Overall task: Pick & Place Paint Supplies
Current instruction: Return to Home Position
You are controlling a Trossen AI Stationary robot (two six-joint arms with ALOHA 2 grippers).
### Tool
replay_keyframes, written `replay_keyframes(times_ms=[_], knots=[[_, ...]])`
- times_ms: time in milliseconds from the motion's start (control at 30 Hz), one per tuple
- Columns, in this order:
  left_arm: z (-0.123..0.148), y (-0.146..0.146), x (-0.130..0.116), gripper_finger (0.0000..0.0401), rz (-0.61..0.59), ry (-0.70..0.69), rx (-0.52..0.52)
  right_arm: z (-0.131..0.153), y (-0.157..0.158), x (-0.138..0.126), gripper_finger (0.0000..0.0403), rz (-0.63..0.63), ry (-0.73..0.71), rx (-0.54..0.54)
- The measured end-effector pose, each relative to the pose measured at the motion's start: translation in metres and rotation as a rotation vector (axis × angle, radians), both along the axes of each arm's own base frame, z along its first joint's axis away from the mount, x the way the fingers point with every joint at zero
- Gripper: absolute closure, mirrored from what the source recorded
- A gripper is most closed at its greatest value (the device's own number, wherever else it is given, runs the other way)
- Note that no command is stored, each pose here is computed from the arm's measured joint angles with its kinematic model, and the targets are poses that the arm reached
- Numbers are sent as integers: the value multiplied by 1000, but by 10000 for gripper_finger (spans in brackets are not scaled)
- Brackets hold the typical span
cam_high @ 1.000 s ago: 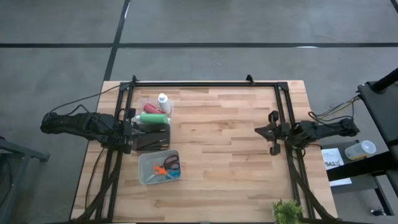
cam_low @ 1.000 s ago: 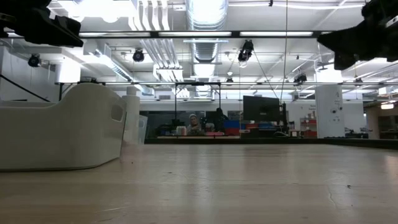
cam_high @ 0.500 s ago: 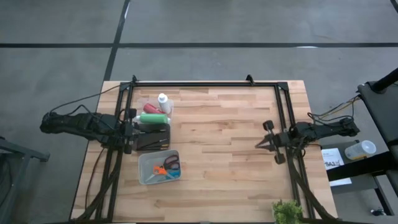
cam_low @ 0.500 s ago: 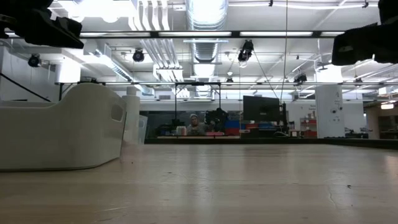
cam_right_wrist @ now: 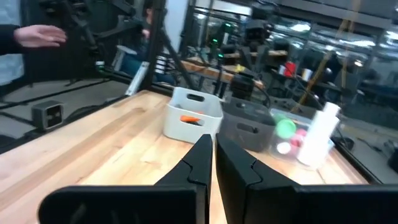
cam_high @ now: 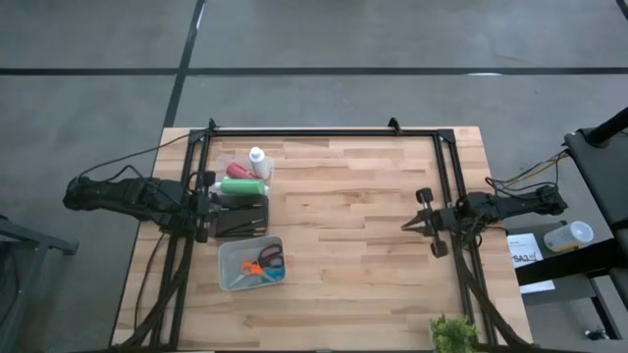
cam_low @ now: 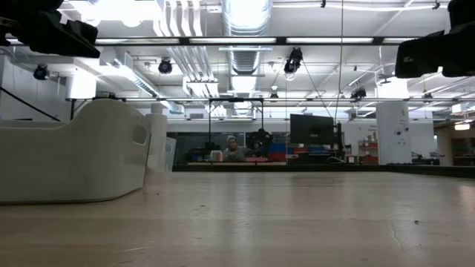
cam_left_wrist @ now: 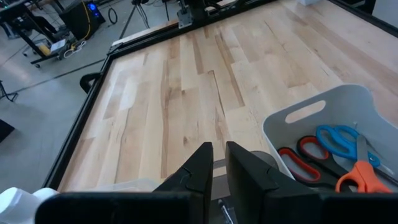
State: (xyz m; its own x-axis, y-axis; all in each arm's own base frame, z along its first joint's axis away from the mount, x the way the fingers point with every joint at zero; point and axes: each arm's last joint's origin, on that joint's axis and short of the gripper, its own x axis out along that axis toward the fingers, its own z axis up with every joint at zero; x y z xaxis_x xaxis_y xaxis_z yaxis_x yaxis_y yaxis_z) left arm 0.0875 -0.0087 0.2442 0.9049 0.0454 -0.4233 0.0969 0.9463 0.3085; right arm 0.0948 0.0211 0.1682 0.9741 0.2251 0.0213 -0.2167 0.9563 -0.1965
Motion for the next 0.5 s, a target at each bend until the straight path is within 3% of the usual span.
replay_keyframes(times_ms=[400, 500], knots=[[0, 0, 0, 350, 1, -3, -2, -1, 0, 0, 388, -11, 18, 37], [9, -1, 4, 350, 20, -100, -72, -1, 0, 0, 388, -11, 18, 37]])
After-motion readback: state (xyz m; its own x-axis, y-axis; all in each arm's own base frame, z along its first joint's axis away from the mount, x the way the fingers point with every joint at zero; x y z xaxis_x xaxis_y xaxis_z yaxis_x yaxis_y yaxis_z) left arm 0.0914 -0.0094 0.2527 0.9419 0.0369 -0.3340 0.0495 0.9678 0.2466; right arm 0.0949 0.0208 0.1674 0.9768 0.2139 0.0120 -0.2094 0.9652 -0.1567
